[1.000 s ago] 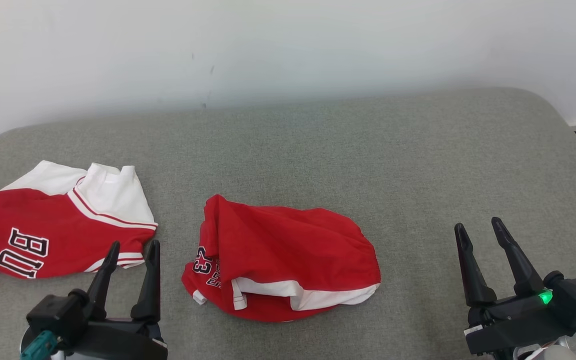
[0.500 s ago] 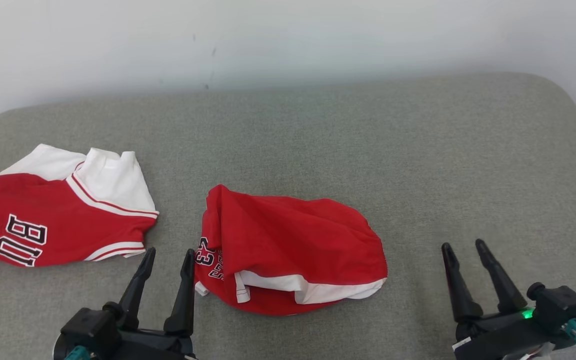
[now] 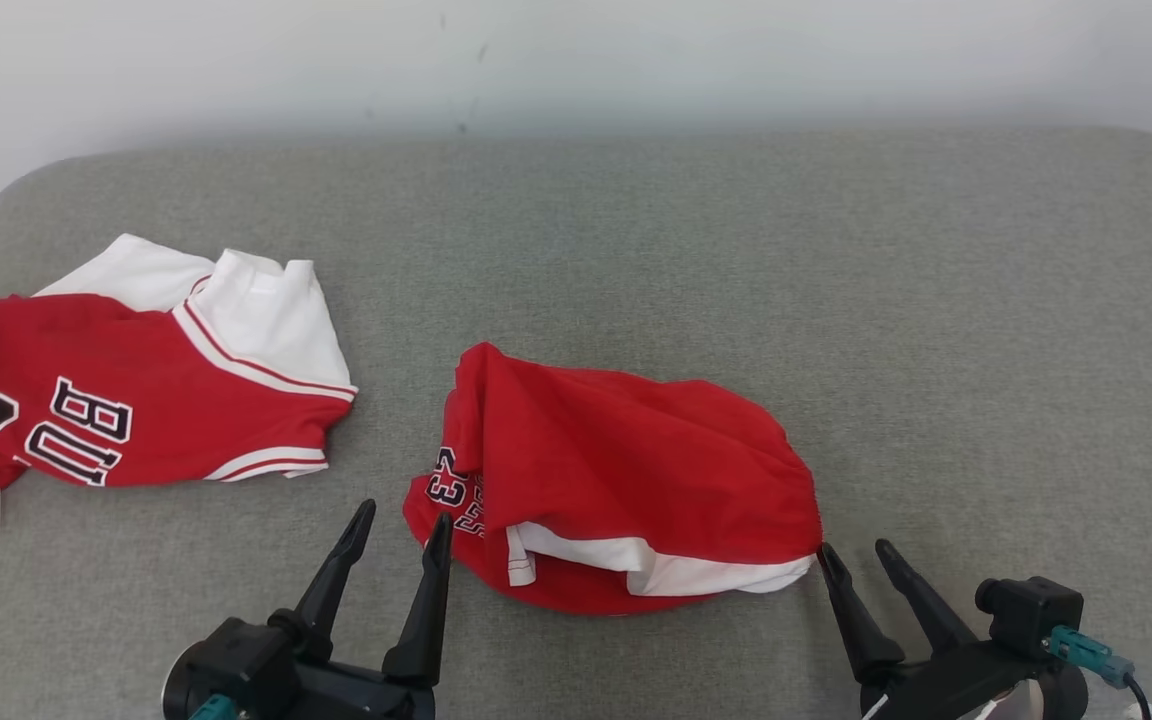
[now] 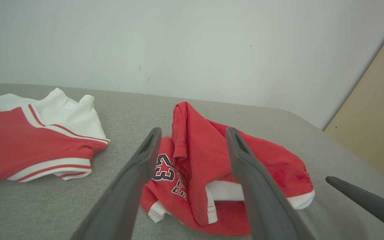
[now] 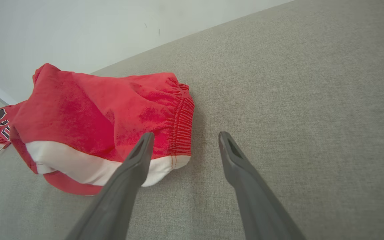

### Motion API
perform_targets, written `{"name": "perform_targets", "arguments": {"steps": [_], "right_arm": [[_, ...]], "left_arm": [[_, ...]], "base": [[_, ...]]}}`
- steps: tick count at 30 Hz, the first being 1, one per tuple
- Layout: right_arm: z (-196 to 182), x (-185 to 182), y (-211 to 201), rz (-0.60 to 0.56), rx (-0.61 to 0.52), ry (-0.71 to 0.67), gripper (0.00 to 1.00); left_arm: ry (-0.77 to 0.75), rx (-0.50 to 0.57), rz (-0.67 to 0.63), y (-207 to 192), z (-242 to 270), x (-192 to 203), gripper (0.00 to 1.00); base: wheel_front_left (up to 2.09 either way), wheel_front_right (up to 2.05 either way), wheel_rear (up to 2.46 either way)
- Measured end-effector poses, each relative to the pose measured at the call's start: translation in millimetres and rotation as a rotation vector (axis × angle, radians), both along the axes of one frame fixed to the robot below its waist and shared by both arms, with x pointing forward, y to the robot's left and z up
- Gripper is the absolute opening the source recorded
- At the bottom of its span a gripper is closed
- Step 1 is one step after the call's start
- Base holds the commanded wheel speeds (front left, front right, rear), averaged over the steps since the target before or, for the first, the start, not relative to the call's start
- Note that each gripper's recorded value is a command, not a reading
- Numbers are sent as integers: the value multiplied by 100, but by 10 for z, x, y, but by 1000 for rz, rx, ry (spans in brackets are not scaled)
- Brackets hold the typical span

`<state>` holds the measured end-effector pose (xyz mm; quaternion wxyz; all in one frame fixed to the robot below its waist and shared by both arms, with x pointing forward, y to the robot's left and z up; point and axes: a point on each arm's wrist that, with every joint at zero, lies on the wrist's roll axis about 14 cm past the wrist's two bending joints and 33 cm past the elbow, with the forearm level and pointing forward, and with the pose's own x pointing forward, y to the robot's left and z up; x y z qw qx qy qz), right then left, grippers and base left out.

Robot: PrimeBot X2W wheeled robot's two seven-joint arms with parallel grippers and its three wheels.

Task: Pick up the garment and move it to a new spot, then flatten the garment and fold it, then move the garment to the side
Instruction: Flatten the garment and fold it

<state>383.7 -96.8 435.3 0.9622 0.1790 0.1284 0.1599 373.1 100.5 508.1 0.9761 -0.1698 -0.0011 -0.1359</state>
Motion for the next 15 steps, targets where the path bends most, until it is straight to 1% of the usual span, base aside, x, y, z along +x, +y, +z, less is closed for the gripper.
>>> {"name": "perform_targets", "arguments": {"steps": [5,15], "right_arm": [[-167,5,88,31,6,67,100],[-266,112,337,106,37,131,100]], "left_arm": [[10,3,12,44,-38,-7,100],[45,4,38,126,-152,-7,100]], "base": [[0,0,0],[0,0,0]]}}
